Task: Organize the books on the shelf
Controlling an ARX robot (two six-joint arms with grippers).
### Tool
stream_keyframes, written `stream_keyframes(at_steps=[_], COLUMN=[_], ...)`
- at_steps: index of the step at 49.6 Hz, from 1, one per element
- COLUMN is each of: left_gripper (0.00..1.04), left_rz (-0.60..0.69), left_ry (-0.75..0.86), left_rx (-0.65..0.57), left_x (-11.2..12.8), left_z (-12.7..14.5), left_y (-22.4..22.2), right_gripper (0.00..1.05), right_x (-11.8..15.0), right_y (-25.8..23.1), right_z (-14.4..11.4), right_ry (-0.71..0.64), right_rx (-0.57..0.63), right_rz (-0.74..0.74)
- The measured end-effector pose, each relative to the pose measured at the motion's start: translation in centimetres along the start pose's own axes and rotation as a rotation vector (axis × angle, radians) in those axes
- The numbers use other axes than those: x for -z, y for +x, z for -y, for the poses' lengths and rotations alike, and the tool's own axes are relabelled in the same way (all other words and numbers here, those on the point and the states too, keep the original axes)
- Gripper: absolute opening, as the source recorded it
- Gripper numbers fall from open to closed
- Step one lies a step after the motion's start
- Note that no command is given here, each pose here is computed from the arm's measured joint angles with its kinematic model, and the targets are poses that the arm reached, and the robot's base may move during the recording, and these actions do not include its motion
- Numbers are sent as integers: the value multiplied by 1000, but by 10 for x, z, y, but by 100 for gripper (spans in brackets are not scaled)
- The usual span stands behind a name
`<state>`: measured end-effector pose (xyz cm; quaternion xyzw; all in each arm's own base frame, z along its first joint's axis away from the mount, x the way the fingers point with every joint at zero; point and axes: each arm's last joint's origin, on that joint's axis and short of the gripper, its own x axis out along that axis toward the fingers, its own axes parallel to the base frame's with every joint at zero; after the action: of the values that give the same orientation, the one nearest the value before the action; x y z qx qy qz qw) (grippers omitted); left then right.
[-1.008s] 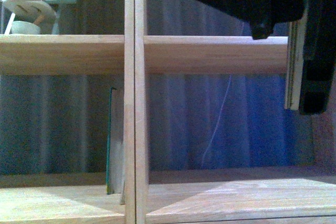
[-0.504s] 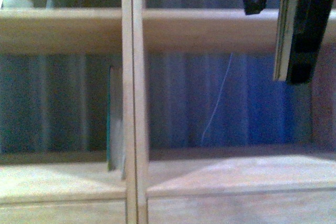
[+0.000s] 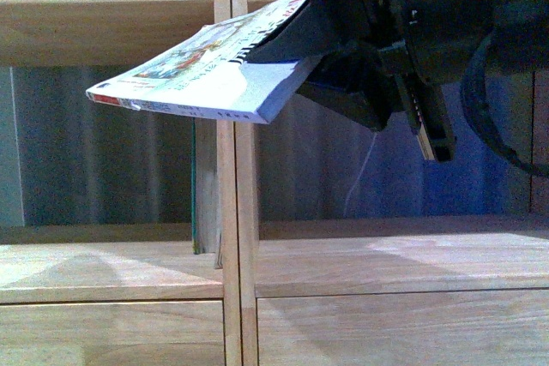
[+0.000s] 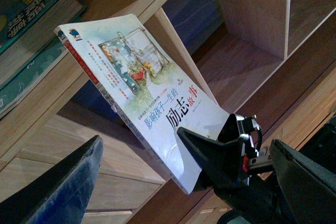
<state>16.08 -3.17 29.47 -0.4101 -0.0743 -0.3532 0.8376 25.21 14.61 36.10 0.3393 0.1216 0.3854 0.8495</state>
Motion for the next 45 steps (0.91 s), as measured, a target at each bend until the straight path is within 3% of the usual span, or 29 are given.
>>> stream_keyframes(at_steps=[12,29,36,45], left_gripper=[97,97,97,97], left_rz=[12,8,44,62], left_ry=[21,12,7,-7], left_rx=[1,-11,-22,-41], left_x=[-4,-1,-6,-7], left_z=[-3,-14,-19,-22], left_y=[-1,-3,-4,-3], right_gripper=[7,7,7,7], right_x=[5,10,25,41], right_y=[2,-8,-15,-14], right_z=[-20,-47,-64,-68], right_ry=[-32,-33,-37,-39], right_rx=[-96,-196,-258,-267], right_rz=[-109,-140,-201,-255])
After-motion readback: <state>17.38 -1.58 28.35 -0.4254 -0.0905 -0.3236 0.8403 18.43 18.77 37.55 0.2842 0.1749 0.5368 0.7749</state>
